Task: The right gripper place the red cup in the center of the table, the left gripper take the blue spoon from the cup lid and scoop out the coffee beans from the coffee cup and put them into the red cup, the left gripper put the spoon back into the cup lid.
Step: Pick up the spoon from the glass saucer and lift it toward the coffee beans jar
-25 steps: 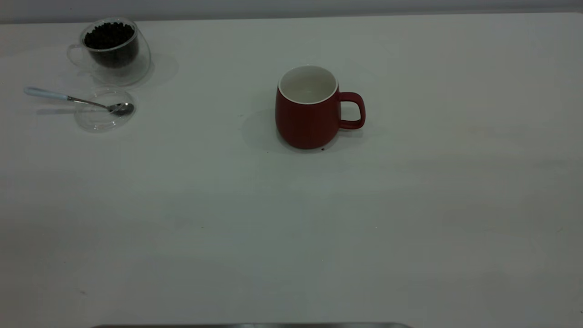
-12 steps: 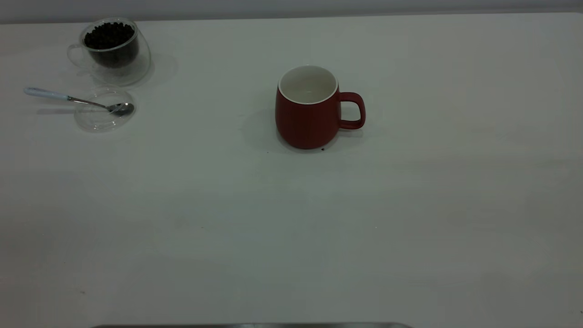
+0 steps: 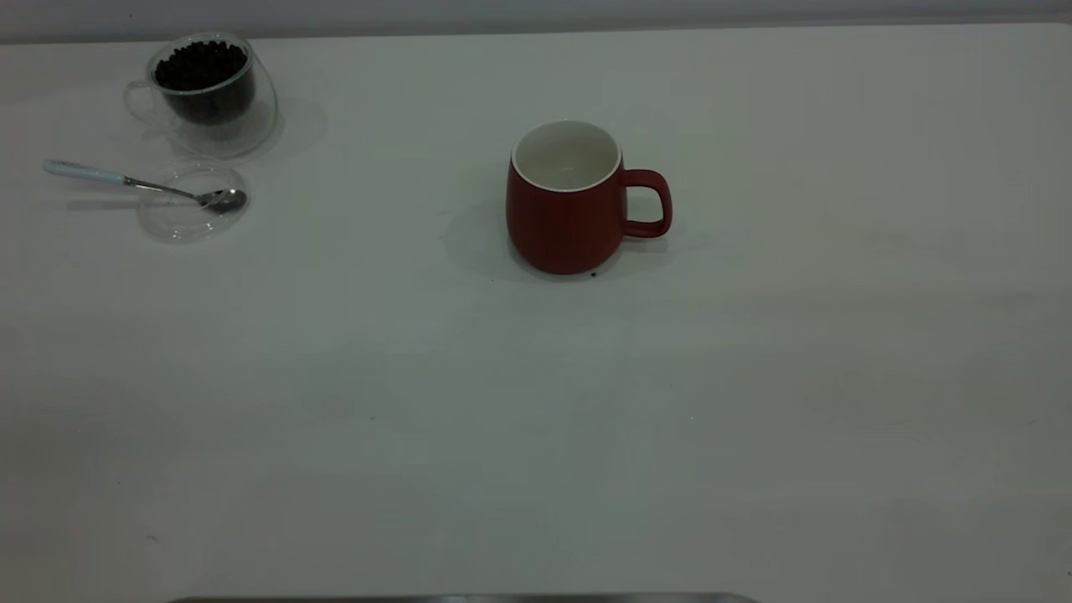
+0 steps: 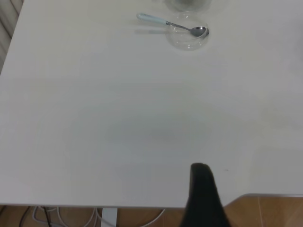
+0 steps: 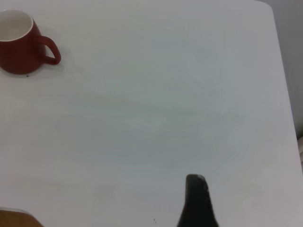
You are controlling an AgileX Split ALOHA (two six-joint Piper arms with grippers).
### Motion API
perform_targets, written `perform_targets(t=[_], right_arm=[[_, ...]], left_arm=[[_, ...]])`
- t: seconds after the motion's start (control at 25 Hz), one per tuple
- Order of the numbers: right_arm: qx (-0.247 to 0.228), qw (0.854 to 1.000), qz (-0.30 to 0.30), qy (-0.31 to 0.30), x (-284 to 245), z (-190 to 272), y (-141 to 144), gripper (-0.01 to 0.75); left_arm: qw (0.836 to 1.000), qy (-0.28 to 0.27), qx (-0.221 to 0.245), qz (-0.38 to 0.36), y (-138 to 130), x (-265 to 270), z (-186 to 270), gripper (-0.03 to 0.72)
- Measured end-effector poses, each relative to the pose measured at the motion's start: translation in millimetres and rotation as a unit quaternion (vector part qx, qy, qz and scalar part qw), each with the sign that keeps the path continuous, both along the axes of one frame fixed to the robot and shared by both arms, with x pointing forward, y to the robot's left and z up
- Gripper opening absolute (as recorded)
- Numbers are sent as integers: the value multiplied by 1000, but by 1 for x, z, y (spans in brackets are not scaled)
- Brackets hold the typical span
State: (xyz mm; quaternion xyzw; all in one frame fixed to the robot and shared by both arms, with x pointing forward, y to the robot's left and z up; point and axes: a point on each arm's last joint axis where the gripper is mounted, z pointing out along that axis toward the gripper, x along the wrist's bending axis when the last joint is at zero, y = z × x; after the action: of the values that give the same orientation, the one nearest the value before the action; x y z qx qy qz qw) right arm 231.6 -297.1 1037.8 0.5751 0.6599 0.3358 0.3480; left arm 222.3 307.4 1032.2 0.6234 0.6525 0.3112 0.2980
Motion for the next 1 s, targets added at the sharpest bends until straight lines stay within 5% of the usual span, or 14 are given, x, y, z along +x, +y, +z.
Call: perform_targets(t=[0.28,0.72,1.0], right_arm=[[0,1000,0,0,0,0,0,588],[0,1000,0,0,0,0,0,588],[0,1000,0,0,0,0,0,588]], left_arm=[[999,-25,-23,16,-1,14,34,585],[991,130,-5,23,-3,137,92,585],[988,150,12,9,-5,232,105,585]])
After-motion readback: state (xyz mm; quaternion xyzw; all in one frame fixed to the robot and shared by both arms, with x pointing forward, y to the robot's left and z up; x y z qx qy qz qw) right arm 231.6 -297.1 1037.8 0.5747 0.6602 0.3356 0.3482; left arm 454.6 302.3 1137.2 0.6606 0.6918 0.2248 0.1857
